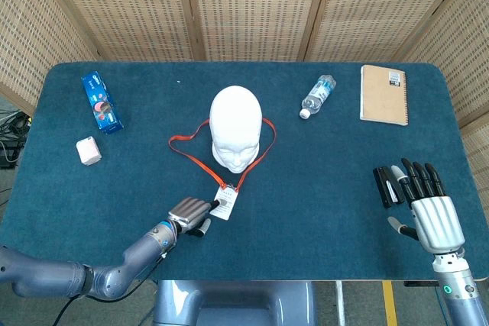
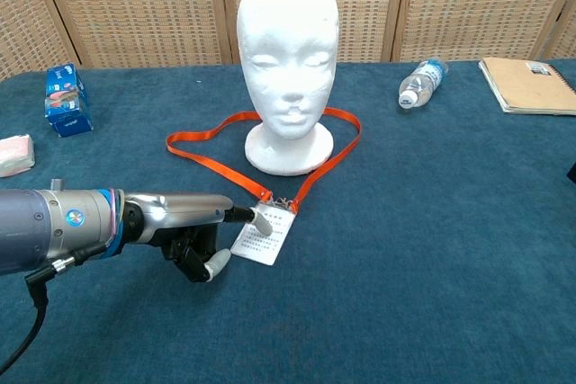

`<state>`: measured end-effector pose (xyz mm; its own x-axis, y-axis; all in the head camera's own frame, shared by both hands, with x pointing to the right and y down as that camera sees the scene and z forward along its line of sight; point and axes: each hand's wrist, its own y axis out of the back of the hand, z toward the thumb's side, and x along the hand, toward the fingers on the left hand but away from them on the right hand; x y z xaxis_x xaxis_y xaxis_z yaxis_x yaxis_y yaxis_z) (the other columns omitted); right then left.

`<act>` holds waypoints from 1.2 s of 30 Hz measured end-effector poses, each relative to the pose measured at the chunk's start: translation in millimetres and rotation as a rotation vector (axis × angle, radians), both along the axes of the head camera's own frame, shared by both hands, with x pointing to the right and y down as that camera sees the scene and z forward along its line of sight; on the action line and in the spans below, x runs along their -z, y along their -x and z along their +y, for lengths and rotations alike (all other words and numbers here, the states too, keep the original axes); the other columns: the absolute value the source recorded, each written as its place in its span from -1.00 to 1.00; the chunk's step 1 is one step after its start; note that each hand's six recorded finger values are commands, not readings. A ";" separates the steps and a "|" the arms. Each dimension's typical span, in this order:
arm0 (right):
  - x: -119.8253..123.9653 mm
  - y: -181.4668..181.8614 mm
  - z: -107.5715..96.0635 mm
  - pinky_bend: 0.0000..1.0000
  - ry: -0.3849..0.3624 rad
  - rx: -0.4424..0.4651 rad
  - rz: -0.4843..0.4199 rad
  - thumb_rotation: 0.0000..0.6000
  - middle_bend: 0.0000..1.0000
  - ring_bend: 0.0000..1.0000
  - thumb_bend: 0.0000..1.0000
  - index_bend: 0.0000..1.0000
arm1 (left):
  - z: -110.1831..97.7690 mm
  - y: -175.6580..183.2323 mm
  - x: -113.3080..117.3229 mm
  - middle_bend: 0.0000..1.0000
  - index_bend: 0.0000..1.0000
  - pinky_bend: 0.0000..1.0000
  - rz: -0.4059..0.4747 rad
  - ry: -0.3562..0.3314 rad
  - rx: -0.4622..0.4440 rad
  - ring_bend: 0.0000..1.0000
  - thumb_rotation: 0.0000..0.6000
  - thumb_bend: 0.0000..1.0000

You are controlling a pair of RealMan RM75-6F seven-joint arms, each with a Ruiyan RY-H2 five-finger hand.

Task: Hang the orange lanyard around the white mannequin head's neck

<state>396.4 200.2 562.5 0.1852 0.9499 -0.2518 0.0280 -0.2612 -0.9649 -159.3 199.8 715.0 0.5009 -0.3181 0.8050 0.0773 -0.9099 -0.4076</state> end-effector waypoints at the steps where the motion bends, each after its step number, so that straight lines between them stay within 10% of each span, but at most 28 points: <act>1: 0.1 0.1 0.1 -1.00 0.000 0.000 0.000 1.00 -1.00 -1.00 -1.00 -1.00 | 3.0 -2.0 2.7 1.00 -0.69 1.00 0.008 0.005 -0.013 1.00 1.00 0.36; 20: 0.3 0.7 0.9 -1.00 0.000 0.001 0.005 1.00 -1.00 -1.00 -1.00 -1.00 | 35.6 -26.5 29.8 1.00 -0.61 1.00 0.090 0.052 -0.155 1.00 1.00 0.34; 27: 0.1 0.5 0.6 -1.00 0.000 0.000 0.005 1.00 -1.00 -1.00 -1.00 -1.00 | 19.1 -27.5 50.6 1.00 -0.62 1.00 0.152 -0.028 -0.127 1.00 1.00 0.24; 34: 0.0 1.0 0.8 -1.00 0.001 -0.002 0.002 1.00 -1.00 -1.00 -1.00 -1.00 | -28.8 13.9 90.2 1.00 -0.91 1.00 0.169 -0.278 -0.028 1.00 1.00 -0.98; 36: 0.0 1.8 0.9 -1.00 0.002 -0.001 0.000 1.00 -1.00 -1.00 -1.00 -1.00 | -40.9 33.9 102.5 1.00 -0.98 1.00 0.158 -0.353 0.008 1.00 1.00 -1.00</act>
